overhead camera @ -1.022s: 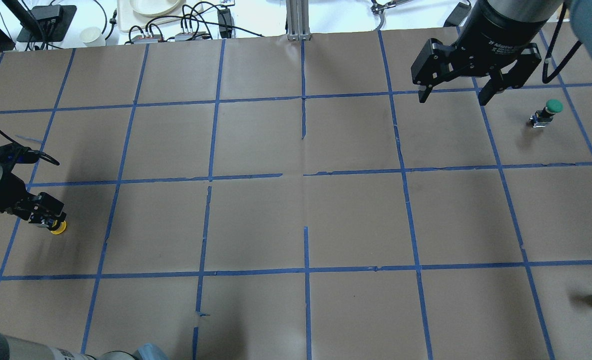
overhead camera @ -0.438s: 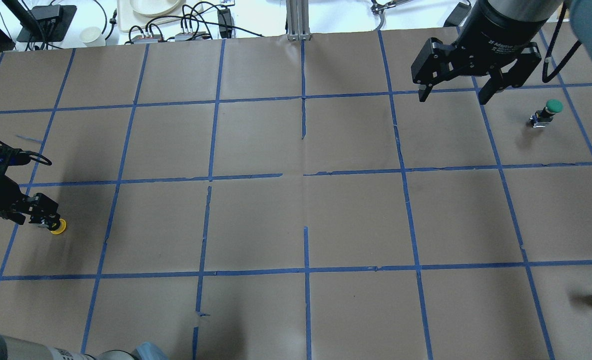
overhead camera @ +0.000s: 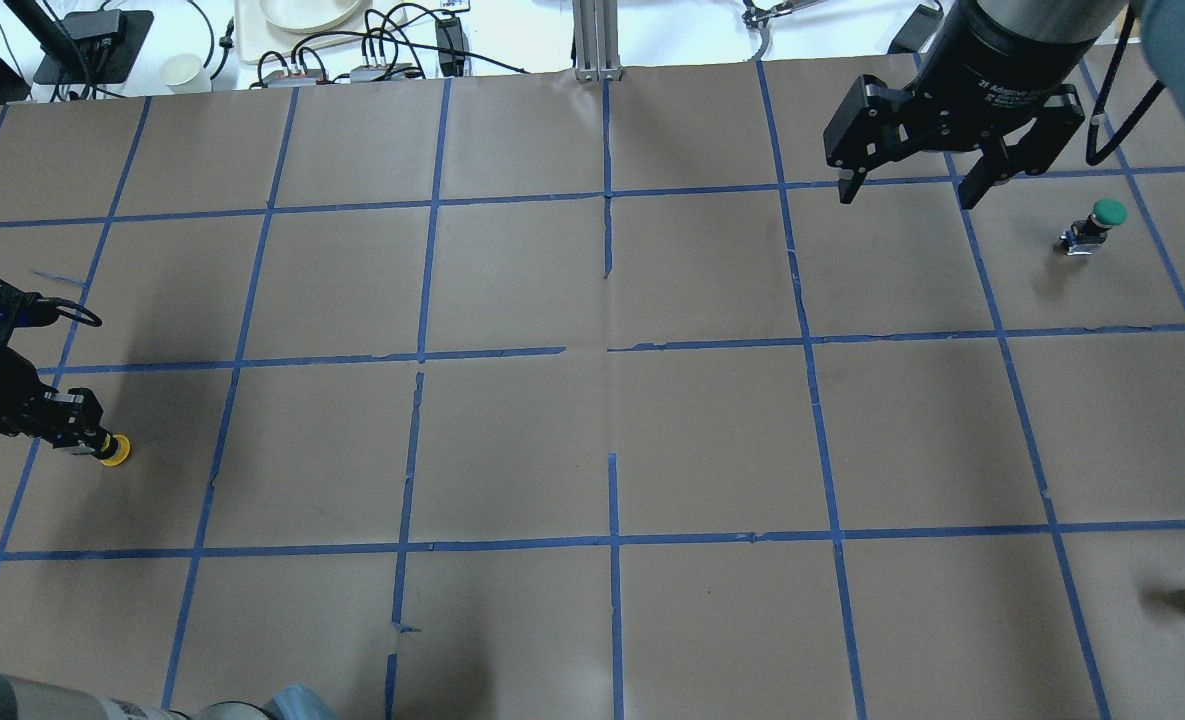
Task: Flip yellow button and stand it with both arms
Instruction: 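Lift the yellow button with the left gripper and raise it high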
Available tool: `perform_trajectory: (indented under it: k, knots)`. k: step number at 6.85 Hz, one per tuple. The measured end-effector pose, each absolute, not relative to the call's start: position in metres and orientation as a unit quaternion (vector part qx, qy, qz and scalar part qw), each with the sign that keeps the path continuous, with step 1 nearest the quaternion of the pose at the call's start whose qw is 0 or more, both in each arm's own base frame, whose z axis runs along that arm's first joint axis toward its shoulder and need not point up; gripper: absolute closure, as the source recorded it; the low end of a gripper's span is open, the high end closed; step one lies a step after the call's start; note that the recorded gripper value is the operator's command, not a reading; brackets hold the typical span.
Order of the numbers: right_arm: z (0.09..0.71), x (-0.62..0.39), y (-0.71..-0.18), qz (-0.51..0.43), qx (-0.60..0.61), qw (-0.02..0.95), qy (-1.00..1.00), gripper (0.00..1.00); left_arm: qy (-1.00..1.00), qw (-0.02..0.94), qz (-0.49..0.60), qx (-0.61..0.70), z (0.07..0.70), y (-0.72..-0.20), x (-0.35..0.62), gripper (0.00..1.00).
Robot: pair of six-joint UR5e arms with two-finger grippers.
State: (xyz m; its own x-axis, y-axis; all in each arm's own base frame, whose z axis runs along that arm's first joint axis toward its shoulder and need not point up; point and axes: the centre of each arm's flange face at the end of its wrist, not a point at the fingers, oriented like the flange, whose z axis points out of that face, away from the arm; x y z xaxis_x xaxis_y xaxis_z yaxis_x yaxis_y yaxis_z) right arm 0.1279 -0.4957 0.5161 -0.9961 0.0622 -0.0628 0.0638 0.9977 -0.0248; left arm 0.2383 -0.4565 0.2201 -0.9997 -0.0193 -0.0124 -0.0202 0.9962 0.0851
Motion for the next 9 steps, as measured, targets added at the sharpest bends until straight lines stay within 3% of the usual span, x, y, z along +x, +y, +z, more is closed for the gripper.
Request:
perform_trajectory:
  k: [3, 6, 9]
  knots:
    - [0.516, 0.128, -0.496, -0.014, 0.031, 0.030, 0.999, 0.00, 1.000, -0.008, 0.024, -0.004, 0.245, -0.458, 0.230, 0.98]
    - [0.515, 0.127, -0.497, -0.014, 0.032, 0.031, 0.999, 0.00, 0.986, -0.155, -0.050, 0.030, 0.315, -0.462, 0.137, 0.98]
    - [0.519, 0.106, -0.502, -0.017, 0.022, 0.032, 0.999, 0.00, 0.932, -0.344, -0.095, 0.063, 0.402, -0.482, -0.030, 0.98]
